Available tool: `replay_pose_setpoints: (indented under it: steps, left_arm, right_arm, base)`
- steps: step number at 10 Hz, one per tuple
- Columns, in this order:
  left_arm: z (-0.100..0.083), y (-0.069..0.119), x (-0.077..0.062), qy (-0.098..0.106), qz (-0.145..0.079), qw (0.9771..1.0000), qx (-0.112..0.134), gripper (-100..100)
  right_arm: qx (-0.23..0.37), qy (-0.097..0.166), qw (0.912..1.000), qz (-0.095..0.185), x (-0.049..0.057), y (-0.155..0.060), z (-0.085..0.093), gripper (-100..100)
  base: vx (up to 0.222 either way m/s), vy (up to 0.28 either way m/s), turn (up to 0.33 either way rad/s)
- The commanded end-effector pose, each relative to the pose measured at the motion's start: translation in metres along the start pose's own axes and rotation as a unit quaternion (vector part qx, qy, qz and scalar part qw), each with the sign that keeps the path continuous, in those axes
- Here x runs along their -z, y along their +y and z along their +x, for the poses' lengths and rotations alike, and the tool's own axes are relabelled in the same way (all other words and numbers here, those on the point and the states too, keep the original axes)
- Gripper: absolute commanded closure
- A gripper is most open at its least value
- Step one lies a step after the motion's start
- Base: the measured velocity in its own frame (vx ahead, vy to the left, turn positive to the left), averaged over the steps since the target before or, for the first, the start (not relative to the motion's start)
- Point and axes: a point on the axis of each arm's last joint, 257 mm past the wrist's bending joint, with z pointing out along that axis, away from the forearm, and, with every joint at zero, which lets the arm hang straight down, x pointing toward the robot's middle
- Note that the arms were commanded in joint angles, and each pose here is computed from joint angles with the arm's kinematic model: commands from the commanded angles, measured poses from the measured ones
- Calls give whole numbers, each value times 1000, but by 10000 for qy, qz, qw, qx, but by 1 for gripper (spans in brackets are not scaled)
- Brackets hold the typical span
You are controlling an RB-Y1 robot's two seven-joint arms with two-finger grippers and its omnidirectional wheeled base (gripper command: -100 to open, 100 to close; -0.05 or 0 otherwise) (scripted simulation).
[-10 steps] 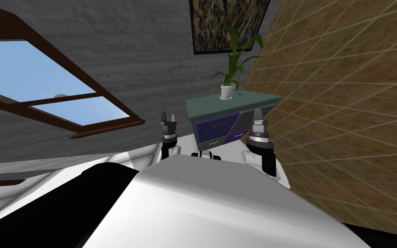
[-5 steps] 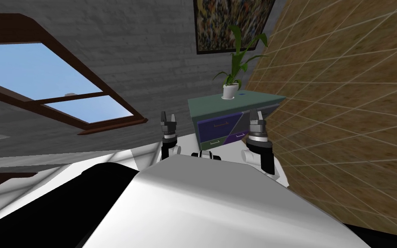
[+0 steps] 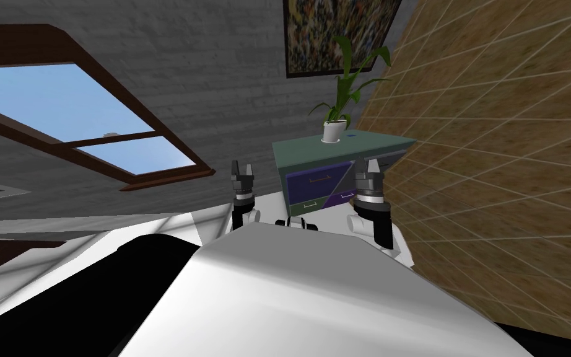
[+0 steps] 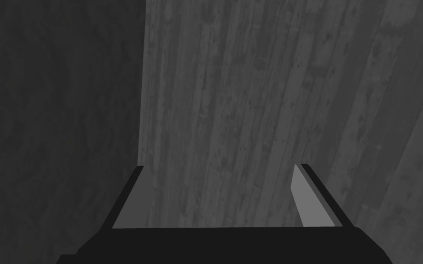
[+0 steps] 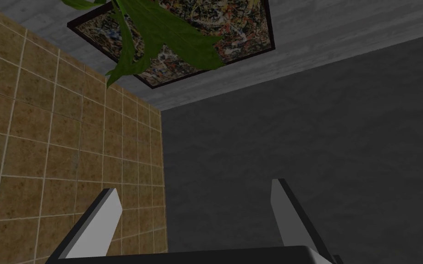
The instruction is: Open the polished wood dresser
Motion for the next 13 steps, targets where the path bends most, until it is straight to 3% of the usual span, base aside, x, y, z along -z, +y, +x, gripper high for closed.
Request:
replay_pose_setpoints:
  steps: [1,8,13]
  left_arm:
    - [0,0,0,0,0,10000,0,0]
    - [0,0,0,0,0,10000,0,0]
    - [0,0,0,0,0,10000,0,0]
  right_arm:
    - [475,21,9989,-46,-1,-1,3,-100]
    - [1523,67,9882,-125,-2,-4,10,-100]
    - [2418,139,9701,-186,-3,-10,20,-100]
  base:
    - [-19,17,48]
    - [-12,12,38]
    - [-15,15,55]
